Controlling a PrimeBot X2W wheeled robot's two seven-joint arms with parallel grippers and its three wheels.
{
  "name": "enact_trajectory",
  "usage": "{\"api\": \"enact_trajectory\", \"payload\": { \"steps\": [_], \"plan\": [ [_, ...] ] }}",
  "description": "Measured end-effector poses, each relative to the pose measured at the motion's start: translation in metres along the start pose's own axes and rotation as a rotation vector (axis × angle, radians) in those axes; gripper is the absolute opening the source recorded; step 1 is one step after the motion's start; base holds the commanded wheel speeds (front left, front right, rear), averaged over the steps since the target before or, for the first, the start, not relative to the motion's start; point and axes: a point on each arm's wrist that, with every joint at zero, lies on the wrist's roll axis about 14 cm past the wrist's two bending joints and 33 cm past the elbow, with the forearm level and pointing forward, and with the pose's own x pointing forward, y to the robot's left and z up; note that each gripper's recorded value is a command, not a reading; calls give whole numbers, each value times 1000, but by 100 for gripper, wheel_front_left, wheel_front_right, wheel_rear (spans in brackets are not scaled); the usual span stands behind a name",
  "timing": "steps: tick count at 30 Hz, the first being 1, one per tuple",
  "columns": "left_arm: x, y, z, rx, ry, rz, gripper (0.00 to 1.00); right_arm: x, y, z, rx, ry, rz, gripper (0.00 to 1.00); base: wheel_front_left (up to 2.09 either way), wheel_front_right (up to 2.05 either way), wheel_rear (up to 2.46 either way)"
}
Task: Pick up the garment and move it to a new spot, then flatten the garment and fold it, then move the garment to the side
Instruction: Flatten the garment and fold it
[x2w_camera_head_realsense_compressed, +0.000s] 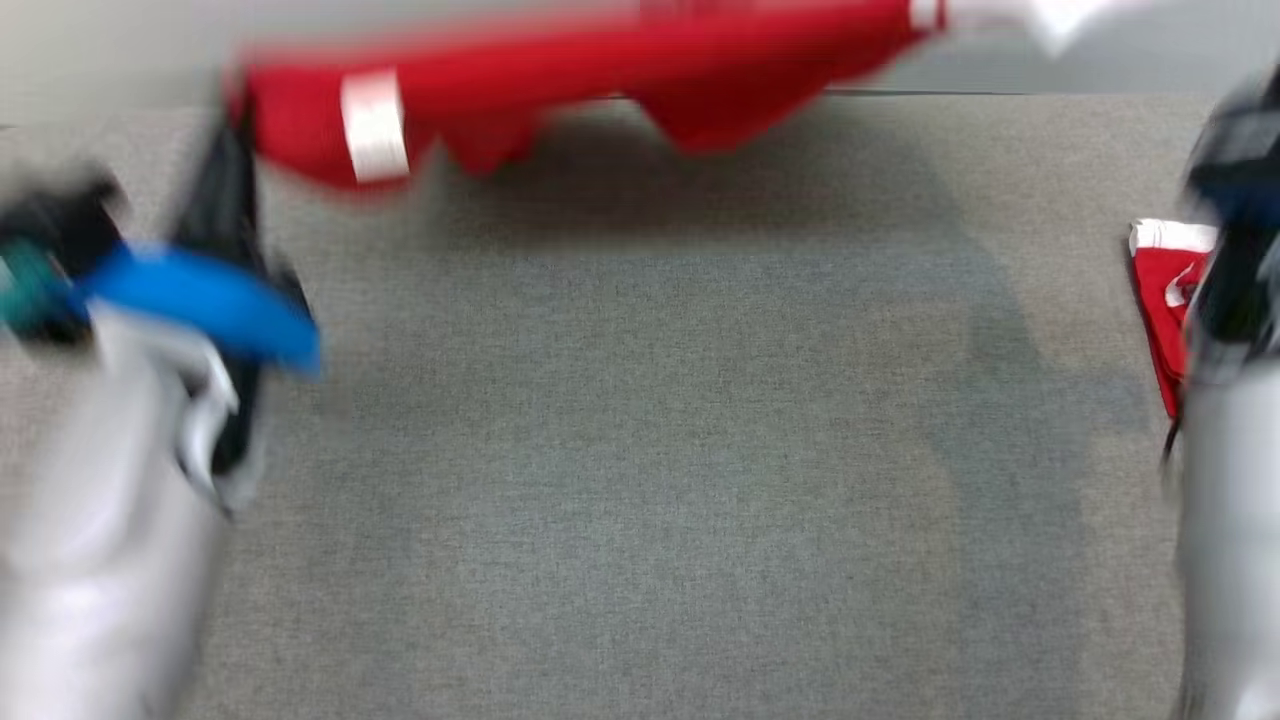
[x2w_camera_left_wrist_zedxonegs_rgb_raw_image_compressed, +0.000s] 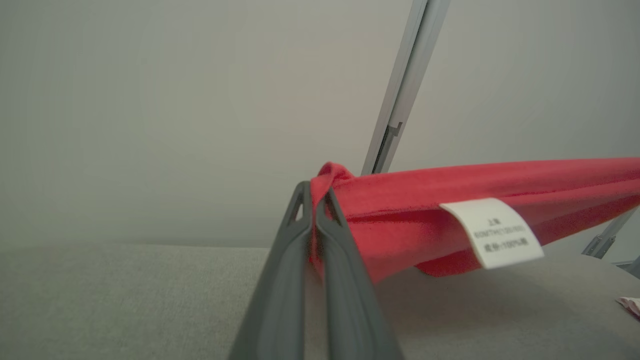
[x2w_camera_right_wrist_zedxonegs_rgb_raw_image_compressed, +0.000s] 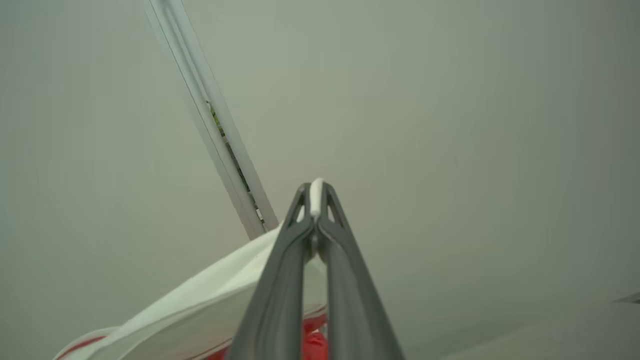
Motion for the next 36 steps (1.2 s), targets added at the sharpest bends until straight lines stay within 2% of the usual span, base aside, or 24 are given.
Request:
{"api": "enact_trajectory", "payload": {
  "steps": [4, 6, 11, 15, 23, 27, 32, 36],
  "plan": [
    [-61, 4, -86, -135, 194, 98, 0, -88, -47, -70, 18, 236, -124, 0, 0, 0, 0],
    [-95, 0, -119, -188, 273, 140, 0, -136, -65, -94, 21, 342, -189, 0, 0, 0, 0],
    [-172, -18, -170, -298, 406, 240, 0, -229, -92, -115, 30, 507, -307, 0, 0, 0, 0],
    [-210, -25, -179, -316, 437, 280, 0, -278, -94, -121, 28, 597, -331, 0, 0, 0, 0],
    [-253, -17, -166, -298, 395, 341, 0, -345, -98, -114, 37, 685, -371, 0, 0, 0, 0],
    [-271, -26, -170, -299, 407, 340, 0, -366, -103, -104, 42, 687, -393, 0, 0, 0, 0],
    [-264, -41, -162, -284, 381, 288, 0, -349, -101, -88, 58, 608, -381, 0, 0, 0, 0],
    [-235, -49, -148, -277, 323, 240, 0, -310, -83, -87, 96, 539, -316, 0, 0, 0, 0]
  ]
}}
